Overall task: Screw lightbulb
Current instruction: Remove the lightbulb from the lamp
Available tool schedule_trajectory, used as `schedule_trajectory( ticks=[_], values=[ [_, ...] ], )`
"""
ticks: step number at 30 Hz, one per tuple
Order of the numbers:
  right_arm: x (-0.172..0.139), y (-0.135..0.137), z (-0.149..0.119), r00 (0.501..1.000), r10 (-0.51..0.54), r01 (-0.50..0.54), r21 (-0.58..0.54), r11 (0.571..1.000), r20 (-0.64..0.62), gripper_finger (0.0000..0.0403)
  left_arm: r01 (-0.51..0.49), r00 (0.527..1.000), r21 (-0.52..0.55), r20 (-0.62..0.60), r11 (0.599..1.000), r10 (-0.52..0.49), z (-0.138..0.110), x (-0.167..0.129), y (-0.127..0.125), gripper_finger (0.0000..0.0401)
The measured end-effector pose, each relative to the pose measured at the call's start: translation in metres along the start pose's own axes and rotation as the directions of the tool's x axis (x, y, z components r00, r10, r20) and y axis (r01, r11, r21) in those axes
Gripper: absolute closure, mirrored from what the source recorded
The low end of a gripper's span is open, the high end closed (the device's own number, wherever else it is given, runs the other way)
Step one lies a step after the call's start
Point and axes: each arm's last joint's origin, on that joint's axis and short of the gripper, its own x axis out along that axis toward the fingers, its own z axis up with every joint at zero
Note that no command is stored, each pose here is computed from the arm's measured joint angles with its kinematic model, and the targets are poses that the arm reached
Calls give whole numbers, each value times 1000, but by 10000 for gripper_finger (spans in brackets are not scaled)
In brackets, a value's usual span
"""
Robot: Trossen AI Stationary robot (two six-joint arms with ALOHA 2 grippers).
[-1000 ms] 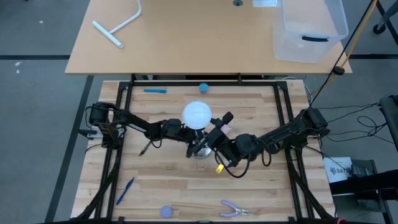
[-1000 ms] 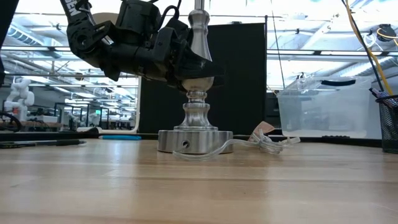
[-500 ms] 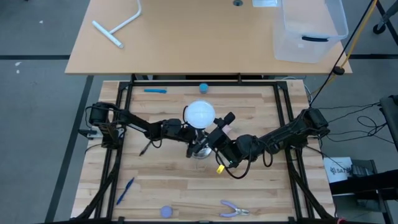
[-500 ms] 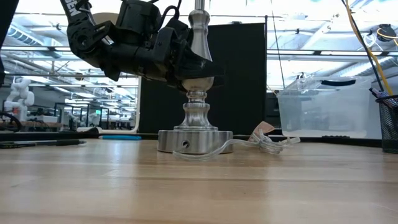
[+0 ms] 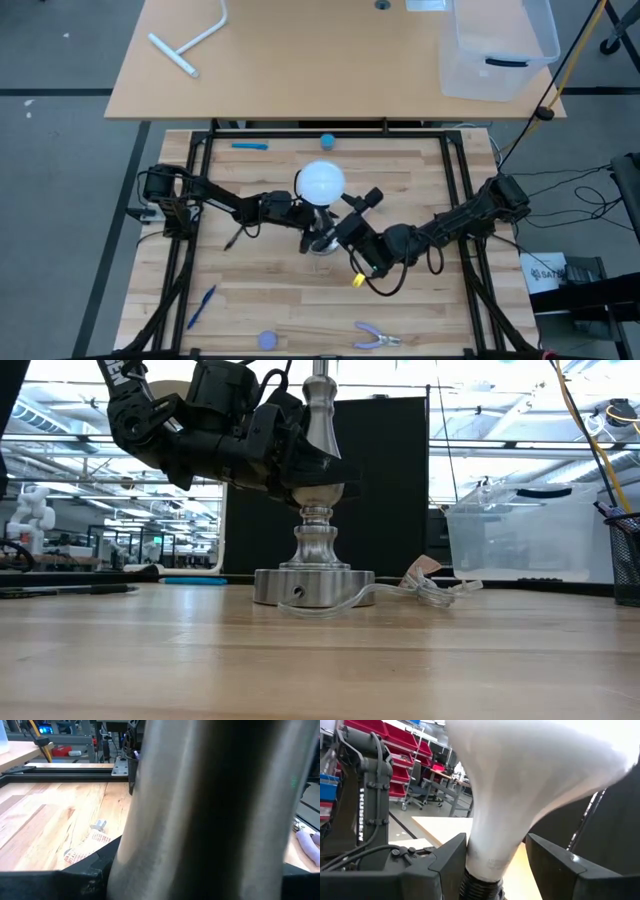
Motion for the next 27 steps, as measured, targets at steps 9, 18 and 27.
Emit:
schedule_trajectory(
  ticks=[9,18,27],
  values=[
    [-5,1,0,999,-26,26,-9,1000,-30,204,0,1000,-1,0,1000,0,0,0,0,143],
    [-9,1,0,997,-56,55,-21,998,-62,204,0,1000,-1,0,1000,0,0,0,0,143],
    [-9,0,-1,994,-76,74,-31,997,-80,204,0,1000,-1,0,1000,0,0,0,0,143]
  ],
)
